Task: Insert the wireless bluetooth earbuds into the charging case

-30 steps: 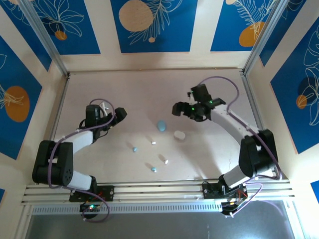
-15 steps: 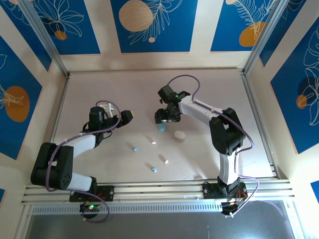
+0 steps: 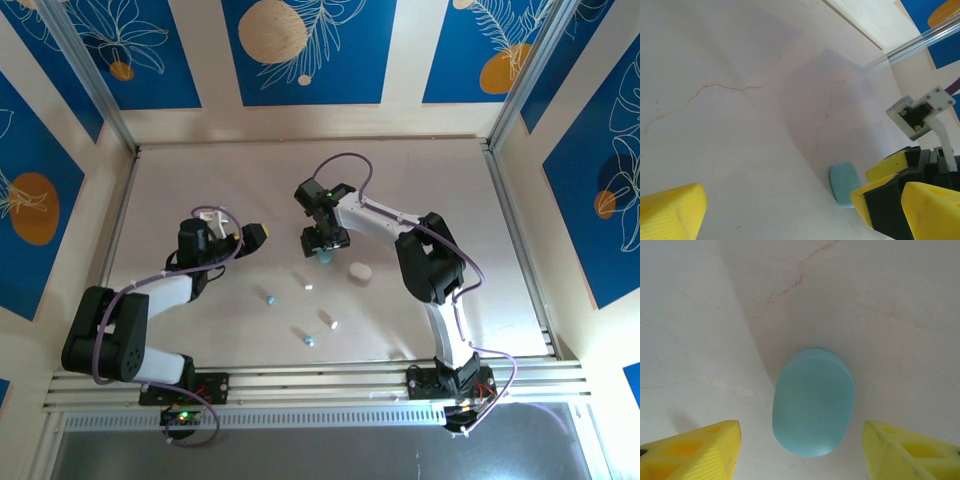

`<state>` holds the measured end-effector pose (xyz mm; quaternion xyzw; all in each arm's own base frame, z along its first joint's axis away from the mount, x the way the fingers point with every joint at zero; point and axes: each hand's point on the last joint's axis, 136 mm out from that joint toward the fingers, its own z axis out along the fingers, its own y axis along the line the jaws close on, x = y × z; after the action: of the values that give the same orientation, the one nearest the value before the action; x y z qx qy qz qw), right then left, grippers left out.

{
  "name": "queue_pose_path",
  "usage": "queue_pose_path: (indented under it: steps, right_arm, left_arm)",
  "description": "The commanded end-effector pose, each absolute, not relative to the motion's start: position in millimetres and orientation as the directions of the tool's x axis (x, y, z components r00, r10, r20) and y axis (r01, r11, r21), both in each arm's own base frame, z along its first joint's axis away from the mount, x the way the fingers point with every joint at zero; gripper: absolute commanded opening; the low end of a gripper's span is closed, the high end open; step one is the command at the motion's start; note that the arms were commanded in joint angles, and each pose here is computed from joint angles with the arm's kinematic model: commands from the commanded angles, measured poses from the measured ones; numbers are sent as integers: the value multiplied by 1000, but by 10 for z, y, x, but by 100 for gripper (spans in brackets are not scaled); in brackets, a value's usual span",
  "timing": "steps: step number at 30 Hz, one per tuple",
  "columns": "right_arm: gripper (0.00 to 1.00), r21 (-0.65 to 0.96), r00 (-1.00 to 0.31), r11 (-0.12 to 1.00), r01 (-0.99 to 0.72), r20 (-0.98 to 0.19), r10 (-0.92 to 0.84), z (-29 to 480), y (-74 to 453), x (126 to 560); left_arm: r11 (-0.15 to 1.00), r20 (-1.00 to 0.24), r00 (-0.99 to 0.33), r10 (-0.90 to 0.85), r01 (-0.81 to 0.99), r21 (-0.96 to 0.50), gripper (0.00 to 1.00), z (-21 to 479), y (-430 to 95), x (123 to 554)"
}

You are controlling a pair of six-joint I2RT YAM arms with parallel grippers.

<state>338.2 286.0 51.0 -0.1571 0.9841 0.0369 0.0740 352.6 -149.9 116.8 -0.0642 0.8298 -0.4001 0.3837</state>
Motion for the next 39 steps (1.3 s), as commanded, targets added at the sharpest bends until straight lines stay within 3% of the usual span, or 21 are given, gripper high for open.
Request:
queue_pose_path:
  steps: [1, 14, 22, 25, 39]
  right_arm:
    - [65, 3, -935, 943, -332, -131, -329, 487, 2838, 3374]
    - [52, 0, -944, 949, -314, -107, -312, 418, 2834, 3391]
    - [50, 5, -946, 950, -311, -95, -309, 373, 2828, 3382]
    - [45, 12, -947, 951, -309, -94, -307, 375, 2839, 3377]
    - [47, 28, -951, 954, -299, -87, -296, 359, 2849, 3379]
  left_arm:
    - [651, -613, -681, -401, 259, -714, 100, 1287, -1570, 3497]
    - [648, -613, -683, -397, 264, -714, 100, 1286, -1580, 3491]
    - [646, -615, -682, -396, 269, -714, 100, 1288, -1590, 3498]
    - [646, -618, -679, -395, 273, -713, 100, 1294, -1594, 3498]
    - [641, -618, -681, -393, 279, -715, 100, 1286, -1613, 3492]
